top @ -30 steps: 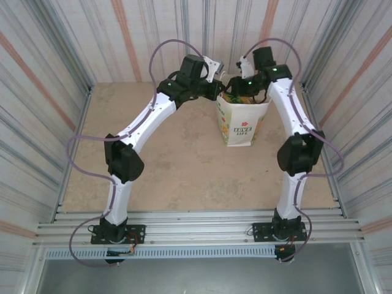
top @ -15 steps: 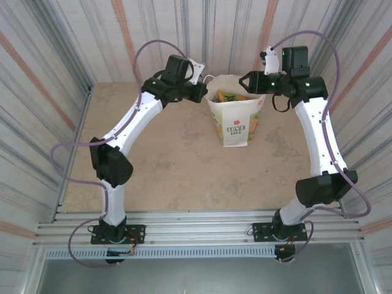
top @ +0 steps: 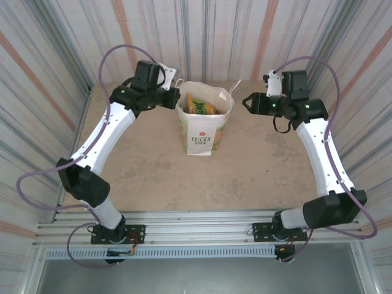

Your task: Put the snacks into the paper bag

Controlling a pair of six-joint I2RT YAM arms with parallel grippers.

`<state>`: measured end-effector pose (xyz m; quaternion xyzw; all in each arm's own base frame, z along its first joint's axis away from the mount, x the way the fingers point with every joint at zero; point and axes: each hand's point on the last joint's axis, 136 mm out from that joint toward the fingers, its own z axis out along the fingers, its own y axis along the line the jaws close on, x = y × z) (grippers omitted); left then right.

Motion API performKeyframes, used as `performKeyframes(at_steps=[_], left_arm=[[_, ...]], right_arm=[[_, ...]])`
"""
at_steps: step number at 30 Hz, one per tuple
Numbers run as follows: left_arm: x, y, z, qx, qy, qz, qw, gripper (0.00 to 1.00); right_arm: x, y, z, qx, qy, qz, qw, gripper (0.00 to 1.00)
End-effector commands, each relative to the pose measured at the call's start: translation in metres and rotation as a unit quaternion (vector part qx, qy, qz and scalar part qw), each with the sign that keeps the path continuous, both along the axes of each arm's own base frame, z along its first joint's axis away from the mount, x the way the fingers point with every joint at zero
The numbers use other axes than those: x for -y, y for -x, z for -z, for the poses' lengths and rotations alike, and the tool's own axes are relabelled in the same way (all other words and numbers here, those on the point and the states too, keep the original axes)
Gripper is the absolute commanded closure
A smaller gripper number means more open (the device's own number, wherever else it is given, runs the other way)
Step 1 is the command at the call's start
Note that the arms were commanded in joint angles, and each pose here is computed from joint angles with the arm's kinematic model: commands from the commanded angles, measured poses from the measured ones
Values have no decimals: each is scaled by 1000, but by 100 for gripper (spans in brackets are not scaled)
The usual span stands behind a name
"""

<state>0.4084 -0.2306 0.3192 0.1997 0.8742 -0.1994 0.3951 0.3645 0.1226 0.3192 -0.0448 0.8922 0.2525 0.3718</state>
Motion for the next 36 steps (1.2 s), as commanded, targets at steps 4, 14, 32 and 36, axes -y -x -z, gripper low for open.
performKeyframes(at_steps=[4, 14, 32, 36], left_arm=[[-26, 21, -19, 31, -10, -17, 999, 79], [-89, 39, -15, 44, 2, -107, 993, 23], [-200, 23, 156, 98, -138, -278, 945, 1], [-206, 14, 186, 114, -150, -283, 940, 1]], right_arm=[[6, 7, 14, -7, -9, 26, 1000, 40], [62, -1, 63, 37, 44, 130, 990, 29], [151, -10, 206, 61, 105, 220, 968, 1], [150, -20, 215, 108, 113, 208, 966, 1]])
